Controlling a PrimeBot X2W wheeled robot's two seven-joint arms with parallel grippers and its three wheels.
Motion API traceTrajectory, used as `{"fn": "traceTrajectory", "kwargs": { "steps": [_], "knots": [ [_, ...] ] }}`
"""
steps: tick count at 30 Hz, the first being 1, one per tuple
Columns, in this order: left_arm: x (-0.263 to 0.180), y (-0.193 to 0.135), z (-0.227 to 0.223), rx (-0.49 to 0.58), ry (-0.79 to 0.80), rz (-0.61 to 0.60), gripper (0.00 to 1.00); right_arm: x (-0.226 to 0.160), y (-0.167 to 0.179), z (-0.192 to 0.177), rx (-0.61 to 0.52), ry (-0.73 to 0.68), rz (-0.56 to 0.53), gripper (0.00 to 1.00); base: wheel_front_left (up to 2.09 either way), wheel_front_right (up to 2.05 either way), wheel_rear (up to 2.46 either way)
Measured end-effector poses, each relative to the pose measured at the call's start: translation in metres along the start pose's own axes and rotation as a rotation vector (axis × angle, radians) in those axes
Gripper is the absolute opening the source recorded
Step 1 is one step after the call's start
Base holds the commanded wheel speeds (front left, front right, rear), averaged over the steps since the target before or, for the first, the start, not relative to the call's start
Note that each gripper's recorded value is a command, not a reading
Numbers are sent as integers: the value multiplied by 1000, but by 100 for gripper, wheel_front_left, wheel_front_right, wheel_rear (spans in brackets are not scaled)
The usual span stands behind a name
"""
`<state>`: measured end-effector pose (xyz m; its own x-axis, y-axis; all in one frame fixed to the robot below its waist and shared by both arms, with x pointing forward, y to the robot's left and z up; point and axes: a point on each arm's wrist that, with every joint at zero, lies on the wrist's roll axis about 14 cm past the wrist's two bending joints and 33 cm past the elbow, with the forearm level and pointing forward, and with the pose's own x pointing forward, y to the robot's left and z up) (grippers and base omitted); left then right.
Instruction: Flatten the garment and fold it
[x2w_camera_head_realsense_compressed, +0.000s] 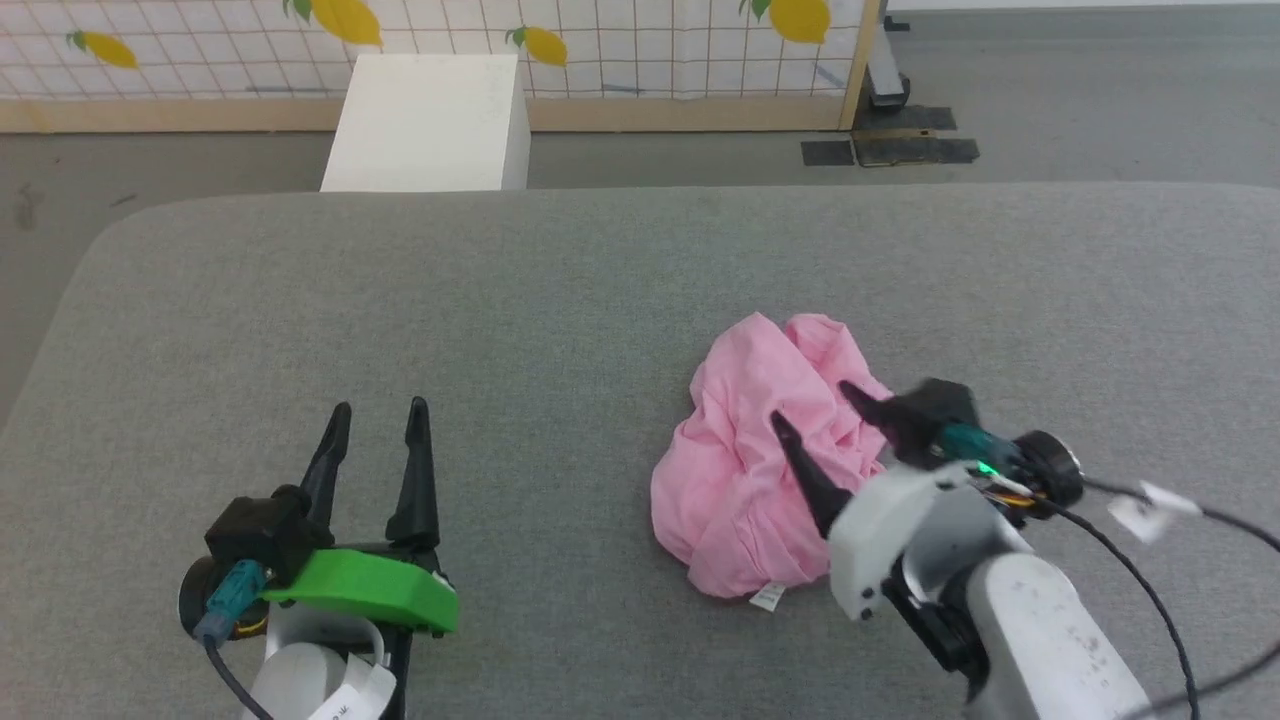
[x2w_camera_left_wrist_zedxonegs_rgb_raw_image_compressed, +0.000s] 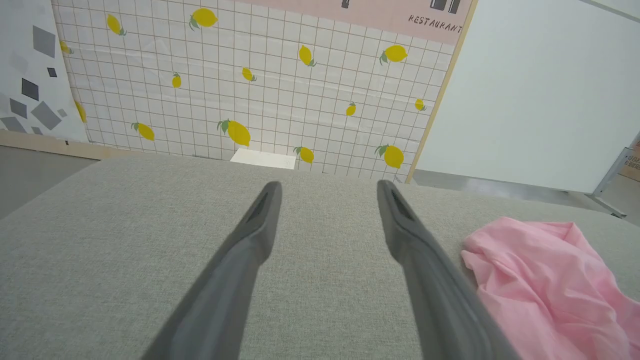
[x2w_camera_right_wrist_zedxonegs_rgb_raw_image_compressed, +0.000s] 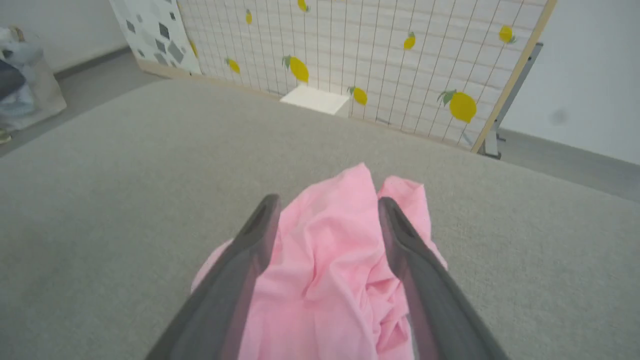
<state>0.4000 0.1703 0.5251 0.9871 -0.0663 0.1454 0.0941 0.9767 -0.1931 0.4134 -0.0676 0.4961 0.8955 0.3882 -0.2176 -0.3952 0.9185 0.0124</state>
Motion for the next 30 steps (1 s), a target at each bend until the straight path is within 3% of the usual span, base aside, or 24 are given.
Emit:
{"fn": "traceTrajectory", "kwargs": {
  "steps": [11, 13, 14, 20, 23, 30],
  "knots": [
    [-2, 13, -10, -9, 28, 39, 100, 29, 29, -70, -131, 530, 124, 100, 0, 0, 0],
    [-2, 17, -11, -10, 32, 51, 100, 31, 31, -77, -146, 582, 131, 43, 0, 0, 0],
    [-3, 19, -11, -13, 33, 57, 100, 31, 33, -79, -153, 597, 139, 0, 0, 0, 0],
    [-7, 25, -13, -15, 39, 78, 100, 44, 49, -54, -145, 468, 187, 0, 0, 0, 0],
    [-8, 26, -9, -14, 29, 81, 100, 48, 62, -20, -105, 304, 227, 0, 0, 0, 0],
    [-4, 22, -1, -15, 6, 68, 100, 40, 71, 99, 1, -186, 275, 0, 0, 0, 0]
  ]
}}
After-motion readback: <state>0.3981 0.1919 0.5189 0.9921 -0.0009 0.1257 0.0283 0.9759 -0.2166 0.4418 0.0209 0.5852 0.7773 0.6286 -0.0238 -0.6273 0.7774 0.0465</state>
